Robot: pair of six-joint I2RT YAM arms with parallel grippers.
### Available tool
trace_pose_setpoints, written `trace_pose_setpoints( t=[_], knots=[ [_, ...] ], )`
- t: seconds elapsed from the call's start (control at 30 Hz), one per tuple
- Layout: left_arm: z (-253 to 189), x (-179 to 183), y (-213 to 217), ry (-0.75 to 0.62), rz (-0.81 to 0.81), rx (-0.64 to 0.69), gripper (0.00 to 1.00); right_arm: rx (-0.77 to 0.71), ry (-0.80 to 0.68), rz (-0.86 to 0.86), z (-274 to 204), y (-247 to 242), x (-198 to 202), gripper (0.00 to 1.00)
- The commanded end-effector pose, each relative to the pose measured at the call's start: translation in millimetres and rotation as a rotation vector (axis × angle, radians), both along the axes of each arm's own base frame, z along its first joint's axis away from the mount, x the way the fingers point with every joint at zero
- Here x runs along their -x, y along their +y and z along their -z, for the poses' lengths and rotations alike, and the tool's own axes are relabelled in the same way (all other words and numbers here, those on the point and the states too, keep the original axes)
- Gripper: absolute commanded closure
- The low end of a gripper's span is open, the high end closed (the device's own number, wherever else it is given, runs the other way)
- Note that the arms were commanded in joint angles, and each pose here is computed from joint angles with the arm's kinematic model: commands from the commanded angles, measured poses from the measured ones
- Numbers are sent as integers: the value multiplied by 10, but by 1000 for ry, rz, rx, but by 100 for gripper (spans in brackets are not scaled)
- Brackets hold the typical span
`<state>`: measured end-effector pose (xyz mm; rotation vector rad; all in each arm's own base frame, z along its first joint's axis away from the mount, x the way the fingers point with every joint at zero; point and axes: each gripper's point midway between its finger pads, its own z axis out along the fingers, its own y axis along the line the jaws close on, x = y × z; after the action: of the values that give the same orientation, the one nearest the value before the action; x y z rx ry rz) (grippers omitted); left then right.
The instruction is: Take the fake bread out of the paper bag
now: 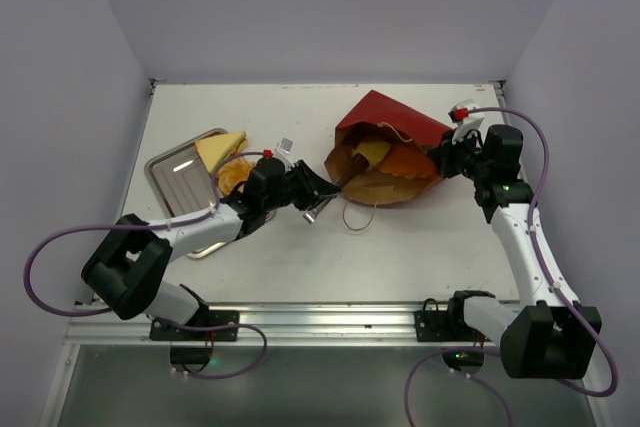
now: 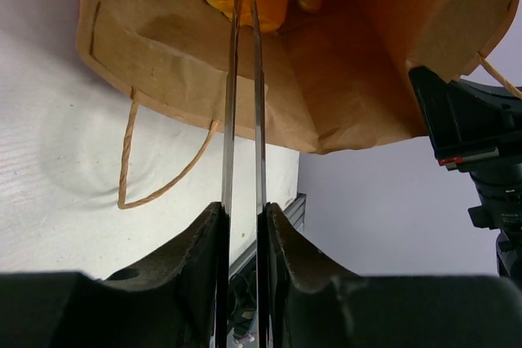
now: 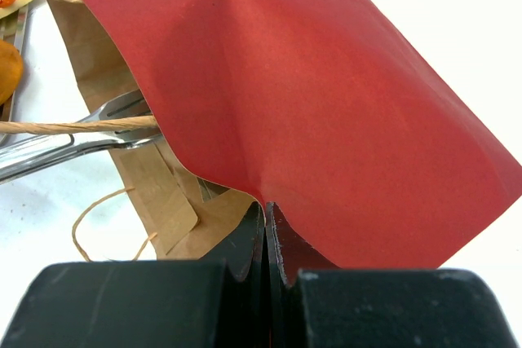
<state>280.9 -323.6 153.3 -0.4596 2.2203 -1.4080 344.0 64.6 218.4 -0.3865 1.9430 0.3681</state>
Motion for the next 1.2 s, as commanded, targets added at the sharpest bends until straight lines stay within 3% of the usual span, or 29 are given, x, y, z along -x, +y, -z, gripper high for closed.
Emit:
trace_pose_setpoints(
  t=[0.0, 0.53, 1.17],
  knots=[
    [-89, -21, 12, -45, 12, 2, 71, -15, -59, -9, -155, 18, -15, 100],
    [110, 79, 112, -7, 6, -42, 57, -16, -58, -9, -151, 15, -17, 100],
    [357, -13, 117, 35, -23, -100, 55, -17, -59, -12, -153, 19, -20, 100]
  ],
)
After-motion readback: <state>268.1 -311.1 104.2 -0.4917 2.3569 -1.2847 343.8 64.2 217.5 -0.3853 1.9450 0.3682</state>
